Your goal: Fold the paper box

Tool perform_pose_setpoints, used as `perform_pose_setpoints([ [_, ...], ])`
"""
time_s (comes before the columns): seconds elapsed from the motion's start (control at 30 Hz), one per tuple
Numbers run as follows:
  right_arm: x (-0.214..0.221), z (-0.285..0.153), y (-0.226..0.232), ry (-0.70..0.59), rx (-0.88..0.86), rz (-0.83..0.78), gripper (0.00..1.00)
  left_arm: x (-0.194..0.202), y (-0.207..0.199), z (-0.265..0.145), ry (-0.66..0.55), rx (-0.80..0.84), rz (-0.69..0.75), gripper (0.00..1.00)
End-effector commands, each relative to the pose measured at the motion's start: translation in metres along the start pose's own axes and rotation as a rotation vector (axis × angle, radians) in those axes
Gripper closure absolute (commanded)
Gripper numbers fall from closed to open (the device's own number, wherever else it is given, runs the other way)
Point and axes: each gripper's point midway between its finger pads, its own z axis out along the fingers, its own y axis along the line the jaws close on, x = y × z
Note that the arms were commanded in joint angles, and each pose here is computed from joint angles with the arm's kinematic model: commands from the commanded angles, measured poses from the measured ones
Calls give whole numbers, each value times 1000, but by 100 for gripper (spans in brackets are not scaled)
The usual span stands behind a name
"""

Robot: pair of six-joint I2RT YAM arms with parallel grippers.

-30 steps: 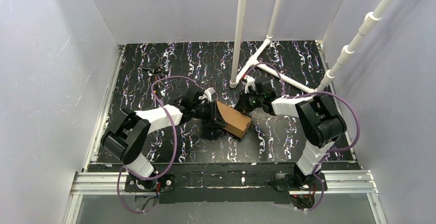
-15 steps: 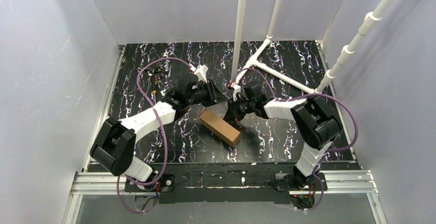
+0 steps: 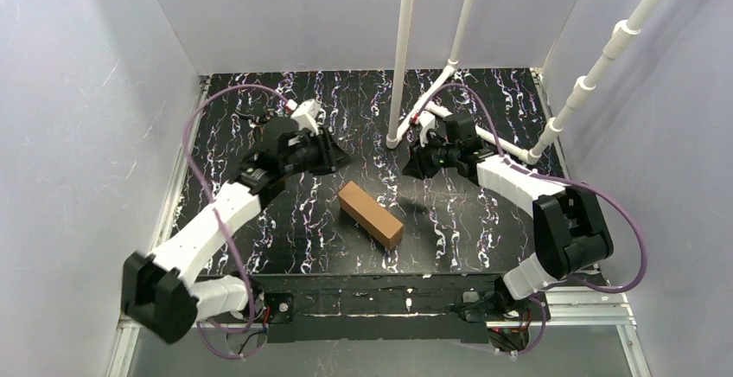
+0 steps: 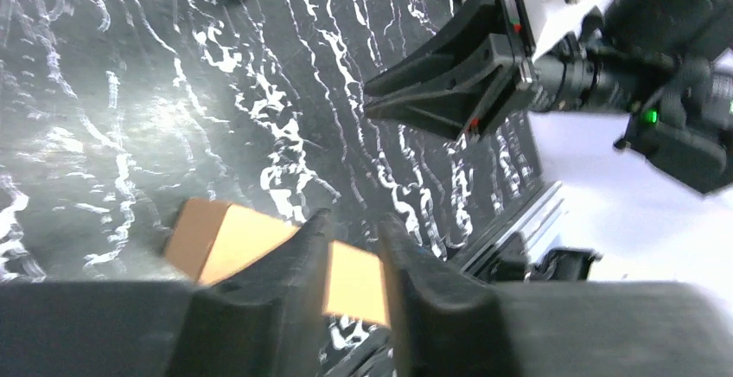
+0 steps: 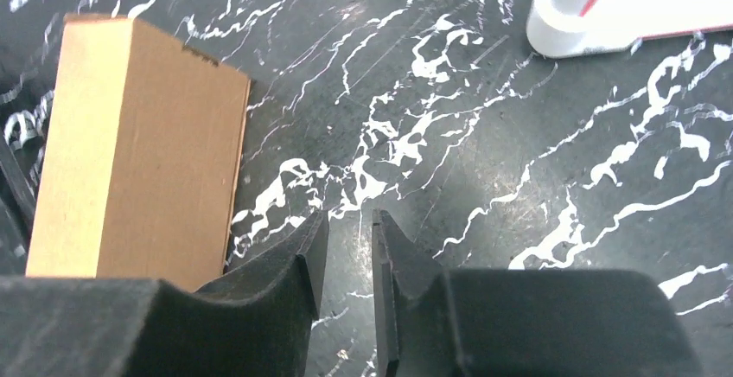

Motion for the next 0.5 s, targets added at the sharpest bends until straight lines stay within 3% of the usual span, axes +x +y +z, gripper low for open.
perform_pose_setpoints([
  [0.0,3,-13,18,50,-110,-224,68,45,17,-47,146,-80,-25,85],
  [0.1,7,-14,21,63,-127,-235,76,91,27,-56,272,-79,-124,96],
  [0.23,26,0,40,96,-207,-210,81,124,28,-55,312,-56,-172,98],
  [0.47,64,32,92,190,-394,-69,84,125,9,-10,294,31,-189,97],
])
